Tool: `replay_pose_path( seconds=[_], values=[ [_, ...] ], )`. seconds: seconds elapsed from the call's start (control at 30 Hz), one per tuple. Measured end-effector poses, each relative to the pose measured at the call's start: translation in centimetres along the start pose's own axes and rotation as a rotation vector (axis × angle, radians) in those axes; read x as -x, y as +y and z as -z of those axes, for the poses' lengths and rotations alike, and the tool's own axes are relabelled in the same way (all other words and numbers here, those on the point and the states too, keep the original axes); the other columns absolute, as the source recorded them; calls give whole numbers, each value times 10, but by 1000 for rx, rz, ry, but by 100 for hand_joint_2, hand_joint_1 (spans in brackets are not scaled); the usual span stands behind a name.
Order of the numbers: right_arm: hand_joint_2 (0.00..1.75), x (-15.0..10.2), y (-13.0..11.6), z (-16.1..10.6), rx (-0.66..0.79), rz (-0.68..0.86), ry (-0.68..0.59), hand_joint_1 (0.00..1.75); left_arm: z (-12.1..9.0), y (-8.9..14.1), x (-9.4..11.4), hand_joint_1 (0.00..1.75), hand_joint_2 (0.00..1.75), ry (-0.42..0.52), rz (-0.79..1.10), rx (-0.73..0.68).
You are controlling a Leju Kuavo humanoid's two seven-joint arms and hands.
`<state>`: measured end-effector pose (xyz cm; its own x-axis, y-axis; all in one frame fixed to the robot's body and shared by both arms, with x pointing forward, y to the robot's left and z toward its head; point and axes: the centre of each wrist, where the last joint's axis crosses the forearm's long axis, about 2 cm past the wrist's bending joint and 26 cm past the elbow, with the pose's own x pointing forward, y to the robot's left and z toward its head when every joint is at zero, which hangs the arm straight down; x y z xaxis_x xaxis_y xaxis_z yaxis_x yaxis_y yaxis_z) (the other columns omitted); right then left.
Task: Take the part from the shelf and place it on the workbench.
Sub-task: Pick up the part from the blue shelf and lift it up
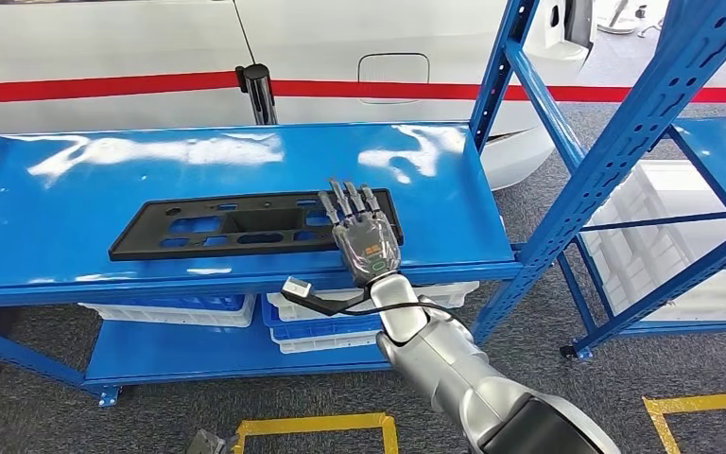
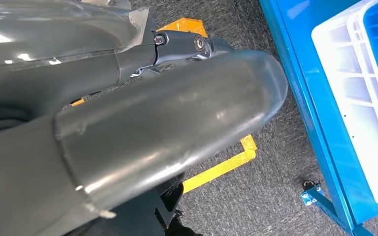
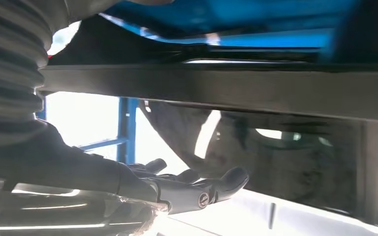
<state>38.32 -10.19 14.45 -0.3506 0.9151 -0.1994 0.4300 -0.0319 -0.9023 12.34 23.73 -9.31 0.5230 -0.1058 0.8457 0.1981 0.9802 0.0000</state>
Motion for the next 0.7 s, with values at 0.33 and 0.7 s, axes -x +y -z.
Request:
replay_pose_path(
  seconds=[0.33, 0.7],
  values=[
    [175, 18, 7, 2, -73, -66, 59, 99, 4, 0, -5, 0, 0, -12, 0, 0],
    [175, 18, 14, -6, -113, -74, 67, 172, 4, 0, -5, 0, 0, -16, -4, -5]
  ],
)
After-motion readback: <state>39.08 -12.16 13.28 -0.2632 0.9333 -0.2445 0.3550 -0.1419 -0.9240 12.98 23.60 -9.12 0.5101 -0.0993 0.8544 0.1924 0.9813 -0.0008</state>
